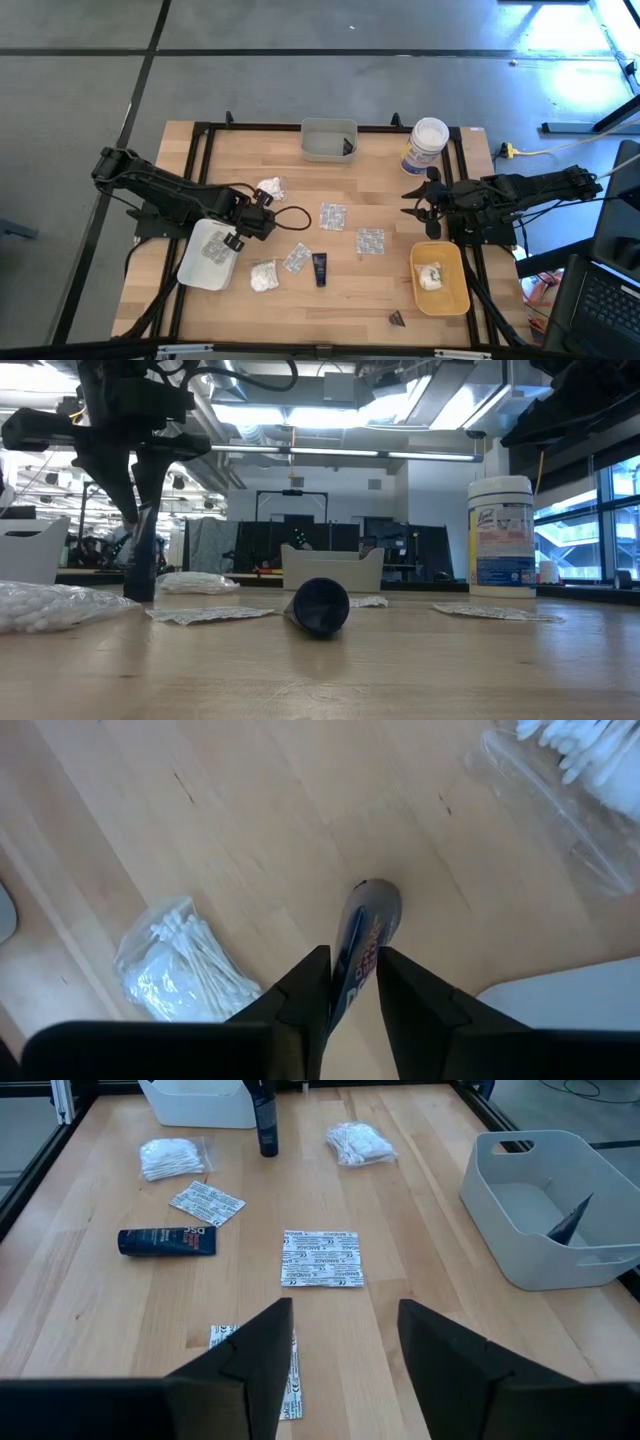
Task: Pick & Place Travel size toiletries
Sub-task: Put the shave cream into the gray bin
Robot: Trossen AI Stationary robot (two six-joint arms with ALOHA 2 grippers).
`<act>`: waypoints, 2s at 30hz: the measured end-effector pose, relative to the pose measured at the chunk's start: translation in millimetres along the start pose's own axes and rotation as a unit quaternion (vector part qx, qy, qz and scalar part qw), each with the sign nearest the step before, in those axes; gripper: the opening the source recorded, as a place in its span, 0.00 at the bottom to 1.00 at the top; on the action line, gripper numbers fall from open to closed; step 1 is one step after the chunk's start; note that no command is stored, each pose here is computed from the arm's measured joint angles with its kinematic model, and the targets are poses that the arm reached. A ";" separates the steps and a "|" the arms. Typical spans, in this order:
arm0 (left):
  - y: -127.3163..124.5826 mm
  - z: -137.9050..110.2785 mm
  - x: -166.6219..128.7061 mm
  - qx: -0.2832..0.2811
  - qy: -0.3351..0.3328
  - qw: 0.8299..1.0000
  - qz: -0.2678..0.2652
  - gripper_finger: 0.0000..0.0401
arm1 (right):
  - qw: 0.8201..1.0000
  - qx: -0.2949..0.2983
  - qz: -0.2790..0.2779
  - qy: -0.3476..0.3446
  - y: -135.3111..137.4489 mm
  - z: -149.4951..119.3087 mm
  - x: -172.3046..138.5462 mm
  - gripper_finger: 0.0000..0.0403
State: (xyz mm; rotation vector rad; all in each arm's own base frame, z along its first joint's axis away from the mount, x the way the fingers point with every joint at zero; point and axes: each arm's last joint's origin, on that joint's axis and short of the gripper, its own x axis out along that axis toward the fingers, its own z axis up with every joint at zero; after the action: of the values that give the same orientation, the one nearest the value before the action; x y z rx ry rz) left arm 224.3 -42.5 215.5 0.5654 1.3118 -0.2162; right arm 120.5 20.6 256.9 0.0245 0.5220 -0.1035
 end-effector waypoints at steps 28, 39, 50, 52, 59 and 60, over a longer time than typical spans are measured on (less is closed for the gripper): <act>-0.9 0.3 -0.1 -0.001 -0.006 1.000 -0.016 0.07 | 1.000 0.000 0.000 0.000 0.0 0.0 0.0 0.38; -0.9 0.3 -0.1 -0.008 -0.006 1.000 -0.016 0.04 | 1.000 0.000 0.000 0.000 0.0 0.0 0.0 0.35; -0.9 0.4 -0.2 -0.055 -0.006 0.998 -0.016 0.04 | 1.000 0.000 0.000 0.000 0.0 0.0 0.0 0.32; -0.6 1.1 -0.2 -0.056 -0.009 0.998 -0.015 0.04 | 1.000 0.000 0.000 0.000 0.0 0.0 0.0 0.32; 1.9 7.8 -0.5 -0.119 -0.043 0.992 -0.004 0.04 | 1.000 0.000 0.000 0.000 0.0 0.0 0.0 0.36; 2.7 9.8 -0.7 -0.129 -0.054 0.990 -0.002 0.04 | 1.000 0.000 0.000 0.000 0.0 0.0 0.0 0.36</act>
State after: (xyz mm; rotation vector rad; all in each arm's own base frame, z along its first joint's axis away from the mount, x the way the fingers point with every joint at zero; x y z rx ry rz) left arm 233.6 -45.3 218.3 0.3274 1.2133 -0.0775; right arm 120.4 20.6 256.9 0.0245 0.5217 -0.1034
